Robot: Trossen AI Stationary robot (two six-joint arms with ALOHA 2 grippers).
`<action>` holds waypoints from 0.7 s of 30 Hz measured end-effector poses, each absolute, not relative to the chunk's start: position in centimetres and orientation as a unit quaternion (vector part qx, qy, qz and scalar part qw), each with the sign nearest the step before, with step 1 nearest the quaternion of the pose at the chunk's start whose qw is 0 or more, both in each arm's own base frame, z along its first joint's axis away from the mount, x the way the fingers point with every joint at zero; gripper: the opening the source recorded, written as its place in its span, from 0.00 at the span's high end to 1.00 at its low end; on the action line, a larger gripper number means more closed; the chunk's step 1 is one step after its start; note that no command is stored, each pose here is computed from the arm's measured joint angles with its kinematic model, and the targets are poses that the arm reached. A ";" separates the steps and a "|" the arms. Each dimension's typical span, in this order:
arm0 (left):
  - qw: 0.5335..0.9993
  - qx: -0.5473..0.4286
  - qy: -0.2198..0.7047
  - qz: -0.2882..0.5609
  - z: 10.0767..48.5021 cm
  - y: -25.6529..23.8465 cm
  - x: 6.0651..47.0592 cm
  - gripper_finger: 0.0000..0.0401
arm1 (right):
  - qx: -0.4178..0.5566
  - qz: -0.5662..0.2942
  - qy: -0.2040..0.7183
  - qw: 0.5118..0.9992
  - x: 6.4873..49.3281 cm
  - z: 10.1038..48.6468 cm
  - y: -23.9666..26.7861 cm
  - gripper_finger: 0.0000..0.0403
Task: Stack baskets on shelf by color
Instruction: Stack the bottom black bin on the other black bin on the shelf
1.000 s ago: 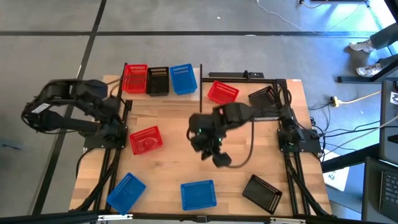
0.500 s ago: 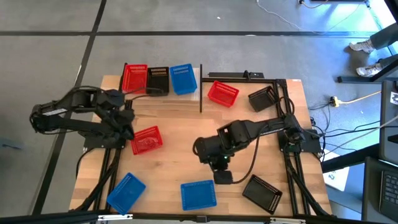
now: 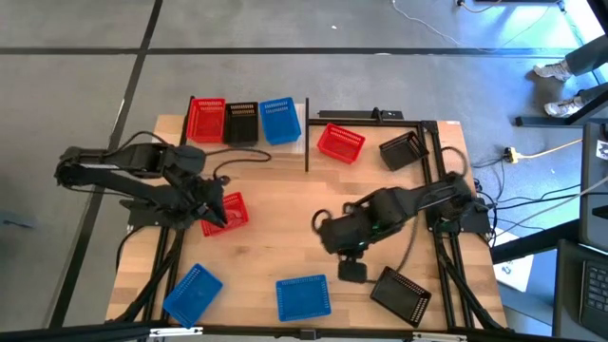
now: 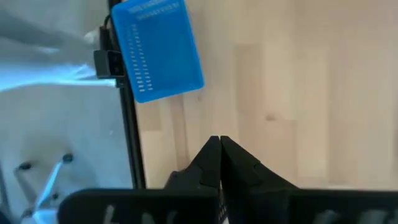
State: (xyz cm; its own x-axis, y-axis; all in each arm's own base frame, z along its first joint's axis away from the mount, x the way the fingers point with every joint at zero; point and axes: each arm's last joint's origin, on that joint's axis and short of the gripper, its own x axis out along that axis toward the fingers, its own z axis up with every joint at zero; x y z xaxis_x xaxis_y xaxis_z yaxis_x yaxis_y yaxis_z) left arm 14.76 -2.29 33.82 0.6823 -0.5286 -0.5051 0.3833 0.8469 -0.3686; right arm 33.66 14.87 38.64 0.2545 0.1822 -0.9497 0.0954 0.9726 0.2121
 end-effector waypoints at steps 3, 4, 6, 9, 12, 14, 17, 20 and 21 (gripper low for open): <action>0.906 -0.105 0.313 -0.266 33.5 -2.8 15.7 0.86 | 0.116 -0.009 0.594 0.796 31.5 39.8 14.2 1.00; 0.905 -0.101 0.314 -0.268 33.4 -3.0 16.0 0.86 | 0.117 -0.023 0.590 0.798 30.6 40.0 13.9 1.00; 0.905 -0.091 0.316 -0.269 33.2 -3.2 16.6 0.86 | 0.126 -0.063 0.579 0.803 28.7 40.4 13.3 1.00; 0.906 -0.085 0.312 -0.274 33.2 -3.5 17.0 0.86 | 0.154 -0.111 0.569 0.800 26.0 39.9 12.4 1.00; 0.908 -0.084 0.302 -0.277 33.3 -3.6 17.1 0.86 | 0.195 -0.127 0.566 0.791 24.3 38.0 12.5 1.00; 0.914 -0.081 0.294 -0.268 33.5 -3.6 17.2 0.86 | 0.235 -0.129 0.567 0.779 23.1 36.7 12.7 1.00; 0.920 -0.077 0.283 -0.259 33.7 -3.5 17.1 0.86 | 0.318 -0.158 0.567 0.743 21.7 34.4 13.1 1.00; 0.922 -0.076 0.280 -0.256 33.8 -3.5 17.0 0.86 | 0.399 -0.214 0.585 0.673 20.7 31.9 13.3 1.00; 0.922 -0.076 0.281 -0.255 33.8 -3.5 17.0 0.86 | 0.412 -0.222 0.597 0.652 20.4 31.1 13.4 1.00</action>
